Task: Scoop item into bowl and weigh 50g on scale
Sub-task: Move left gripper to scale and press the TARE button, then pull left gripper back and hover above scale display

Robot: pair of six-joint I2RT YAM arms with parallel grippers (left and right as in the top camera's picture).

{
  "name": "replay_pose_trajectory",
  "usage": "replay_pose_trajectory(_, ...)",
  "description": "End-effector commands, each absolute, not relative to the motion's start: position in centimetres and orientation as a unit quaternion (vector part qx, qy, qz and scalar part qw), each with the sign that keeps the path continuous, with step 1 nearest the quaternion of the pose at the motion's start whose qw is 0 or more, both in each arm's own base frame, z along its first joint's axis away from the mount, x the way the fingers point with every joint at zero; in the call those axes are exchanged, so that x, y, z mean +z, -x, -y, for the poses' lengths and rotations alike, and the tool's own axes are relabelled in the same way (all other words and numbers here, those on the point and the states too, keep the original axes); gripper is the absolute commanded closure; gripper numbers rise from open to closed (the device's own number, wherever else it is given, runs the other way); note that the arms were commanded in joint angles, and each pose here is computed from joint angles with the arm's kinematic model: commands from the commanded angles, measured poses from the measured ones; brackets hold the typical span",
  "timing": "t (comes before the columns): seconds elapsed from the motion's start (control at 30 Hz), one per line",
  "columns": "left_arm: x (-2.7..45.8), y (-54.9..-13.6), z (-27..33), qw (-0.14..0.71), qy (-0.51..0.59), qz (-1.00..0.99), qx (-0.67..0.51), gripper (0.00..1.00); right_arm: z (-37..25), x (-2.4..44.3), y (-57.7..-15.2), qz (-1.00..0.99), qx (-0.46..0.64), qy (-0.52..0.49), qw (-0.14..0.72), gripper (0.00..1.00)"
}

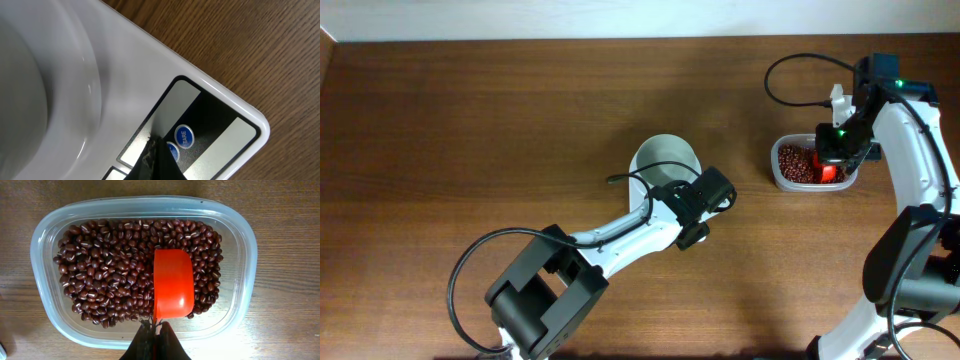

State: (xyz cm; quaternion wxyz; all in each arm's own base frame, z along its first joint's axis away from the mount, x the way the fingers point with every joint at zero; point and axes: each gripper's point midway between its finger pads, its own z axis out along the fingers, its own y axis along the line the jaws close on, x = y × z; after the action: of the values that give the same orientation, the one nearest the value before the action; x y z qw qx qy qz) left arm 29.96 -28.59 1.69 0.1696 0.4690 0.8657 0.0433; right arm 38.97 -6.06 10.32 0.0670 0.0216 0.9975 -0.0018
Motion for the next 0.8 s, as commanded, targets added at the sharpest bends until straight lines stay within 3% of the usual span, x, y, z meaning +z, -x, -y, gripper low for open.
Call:
replay_pose_trajectory(0.0,-2.1,-28.4,27.3,0.110,-0.476,-0.871,0.049,1.00,6.1,10.1,-38.8,-0.998,-0.008,-0.018,0.063,0.96)
replay_pose_trajectory(0.13,5.6,-29.8,30.0,0.190,-0.459,-0.868,-0.007,1.00,6.1,10.1,-38.8,-0.998,-0.007,-0.018,0.063,0.96)
replay_pose_trajectory(0.3,21.9,-31.1,28.3,0.352,-0.390,-0.848,-0.073,1.00,6.1,10.1,-38.8,-0.998,-0.008,-0.018,0.063,0.96)
replay_pose_trajectory(0.43,29.0,-34.8,20.2,0.445,-0.266,-0.853,-0.066,1.00,6.1,10.1,-38.9,-0.998,-0.008,-0.018,0.064,0.96)
replay_pose_trajectory(0.5,32.1,-39.1,11.8,0.503,-0.142,-0.852,-0.030,1.00,6.1,10.1,-39.0,-0.998,-0.008,-0.018,0.065,0.96)
replay_pose_trajectory(0.67,34.8,-44.5,-4.2,0.573,0.064,-0.816,0.046,1.00,6.1,10.1,-39.0,-0.998,-0.008,-0.019,0.066,0.96)
replay_pose_trajectory(0.77,34.1,-45.0,-9.7,0.575,0.144,-0.803,0.057,1.00,6.2,10.1,-39.0,-0.998,-0.008,-0.019,0.066,0.96)
